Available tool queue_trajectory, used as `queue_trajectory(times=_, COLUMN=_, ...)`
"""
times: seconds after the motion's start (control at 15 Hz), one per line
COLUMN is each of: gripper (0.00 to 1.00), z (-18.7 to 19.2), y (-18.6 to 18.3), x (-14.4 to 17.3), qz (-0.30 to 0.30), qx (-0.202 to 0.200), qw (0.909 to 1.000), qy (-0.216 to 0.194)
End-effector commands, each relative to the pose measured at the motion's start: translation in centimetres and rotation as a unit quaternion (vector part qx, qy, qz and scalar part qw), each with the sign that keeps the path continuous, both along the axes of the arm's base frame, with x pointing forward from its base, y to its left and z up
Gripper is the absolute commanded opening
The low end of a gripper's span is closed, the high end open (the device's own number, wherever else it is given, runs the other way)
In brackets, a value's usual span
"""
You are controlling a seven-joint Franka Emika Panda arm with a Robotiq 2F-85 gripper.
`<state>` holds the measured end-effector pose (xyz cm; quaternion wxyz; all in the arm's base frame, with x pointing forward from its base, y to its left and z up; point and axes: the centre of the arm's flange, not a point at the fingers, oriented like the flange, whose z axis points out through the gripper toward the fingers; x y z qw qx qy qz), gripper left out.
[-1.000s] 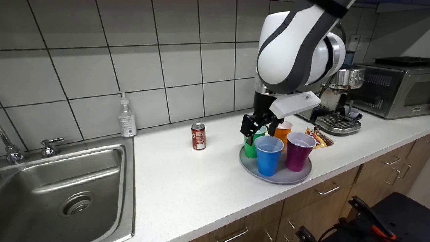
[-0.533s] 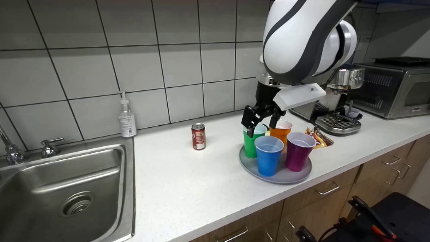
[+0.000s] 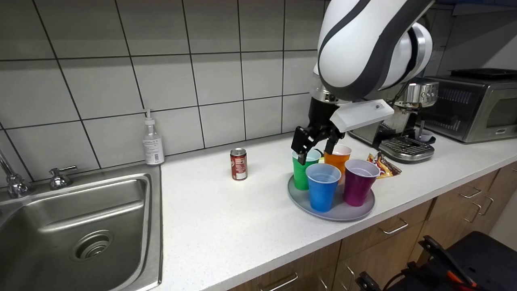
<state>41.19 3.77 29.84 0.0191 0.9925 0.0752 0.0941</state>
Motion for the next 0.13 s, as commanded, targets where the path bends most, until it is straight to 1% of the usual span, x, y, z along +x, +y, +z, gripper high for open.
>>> queue_trajectory(times=0.0, gripper=1.0, z=0.0, y=0.0, x=0.0, qz=0.0, qx=0.0, qw=1.0, qy=0.0)
queue_trajectory(times=0.07, gripper=1.0, z=-0.01, y=0.0, x=-0.01, qz=0.0, qx=0.0, qw=1.0, qy=0.0)
